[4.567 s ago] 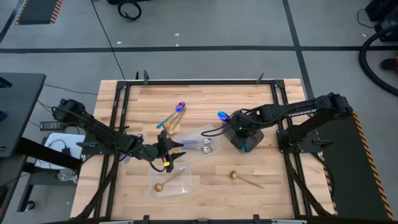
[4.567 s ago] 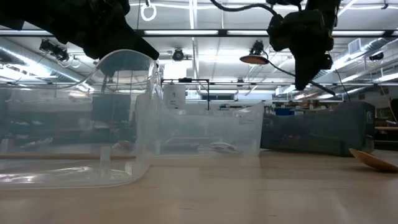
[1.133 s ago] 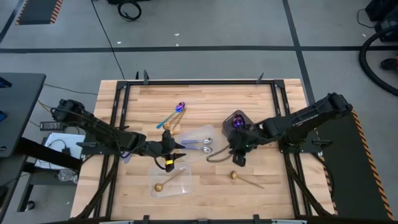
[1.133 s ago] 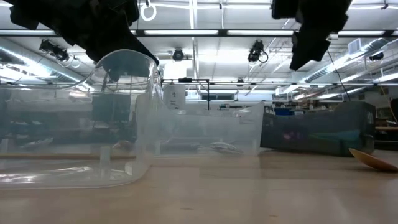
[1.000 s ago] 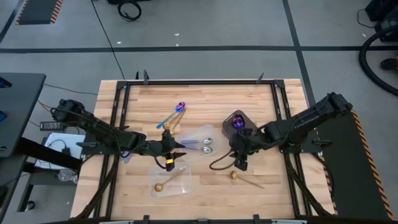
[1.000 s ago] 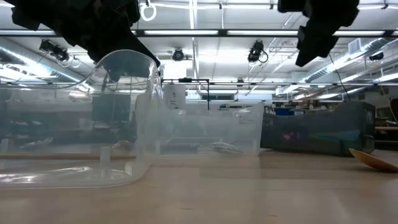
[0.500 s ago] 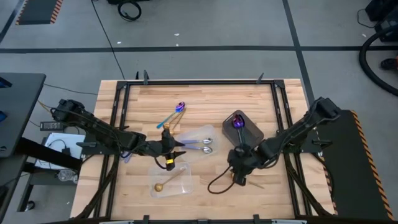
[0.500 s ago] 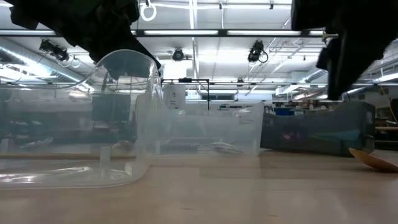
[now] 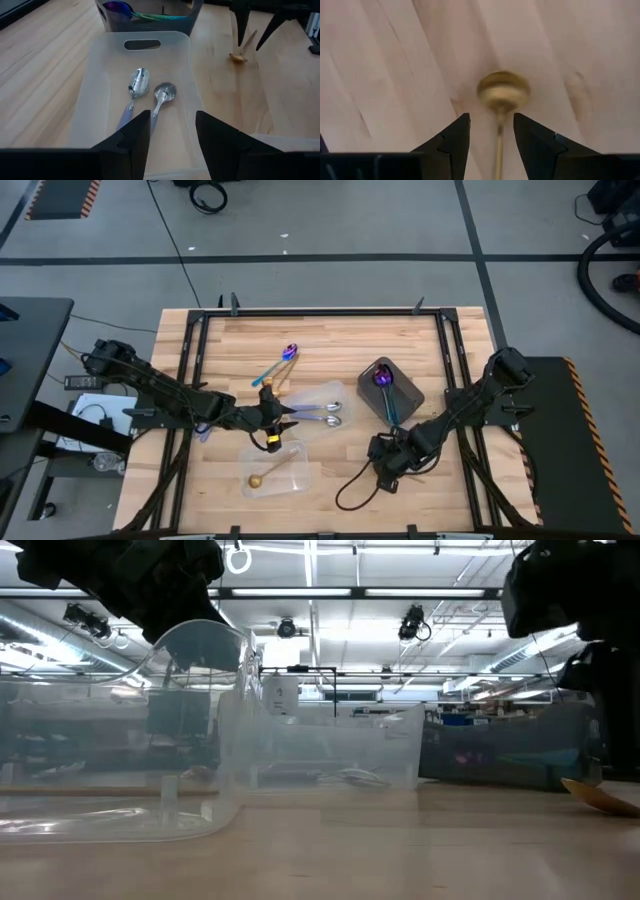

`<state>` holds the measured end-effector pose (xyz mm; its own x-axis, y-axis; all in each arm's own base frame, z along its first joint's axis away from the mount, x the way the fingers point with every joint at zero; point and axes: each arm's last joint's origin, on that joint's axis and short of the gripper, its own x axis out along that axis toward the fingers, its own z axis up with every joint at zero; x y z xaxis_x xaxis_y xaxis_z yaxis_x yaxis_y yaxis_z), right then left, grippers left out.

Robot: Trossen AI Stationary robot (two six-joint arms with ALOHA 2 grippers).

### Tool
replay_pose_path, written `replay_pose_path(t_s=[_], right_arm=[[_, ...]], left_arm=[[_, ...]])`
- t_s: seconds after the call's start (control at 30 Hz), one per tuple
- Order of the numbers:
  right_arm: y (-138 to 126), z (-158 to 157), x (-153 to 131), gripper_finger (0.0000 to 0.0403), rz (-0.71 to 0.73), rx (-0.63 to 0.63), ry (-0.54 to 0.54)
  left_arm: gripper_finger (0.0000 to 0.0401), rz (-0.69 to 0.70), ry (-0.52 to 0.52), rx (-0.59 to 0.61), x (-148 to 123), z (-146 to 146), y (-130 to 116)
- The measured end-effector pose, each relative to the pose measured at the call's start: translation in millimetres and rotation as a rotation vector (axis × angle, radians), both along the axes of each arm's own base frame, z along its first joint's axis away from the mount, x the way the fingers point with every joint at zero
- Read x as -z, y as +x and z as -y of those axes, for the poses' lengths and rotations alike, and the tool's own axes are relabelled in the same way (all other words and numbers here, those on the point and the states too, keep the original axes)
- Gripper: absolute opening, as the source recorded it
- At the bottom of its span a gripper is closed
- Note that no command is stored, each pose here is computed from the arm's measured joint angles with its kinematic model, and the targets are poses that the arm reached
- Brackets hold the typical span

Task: Sort silverware by color (type)
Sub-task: Put the gold spoon into the bottom transparent bin

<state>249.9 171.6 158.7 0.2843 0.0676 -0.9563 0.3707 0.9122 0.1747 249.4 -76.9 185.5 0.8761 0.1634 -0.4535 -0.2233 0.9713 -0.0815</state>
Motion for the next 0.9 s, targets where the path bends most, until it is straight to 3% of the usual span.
replay_pose_path(t_s=[0.6,0.77,0.9], right_arm=[[-19,-23,33,0.0154,-0.125,-0.028,-0.125],[-19,-23,31,0.0101,-0.121,-0.039,-0.114],[-18,-25,32,0.0036,-0.118,-0.075,-0.084]], left_arm=[[0.0165,0.001,0.007,0.005,0,0,0],[0.0165,-0.001,-0.002,0.026,0,2,0],[0.0164,-0.002,0.013,0.128,-5,7,2]])
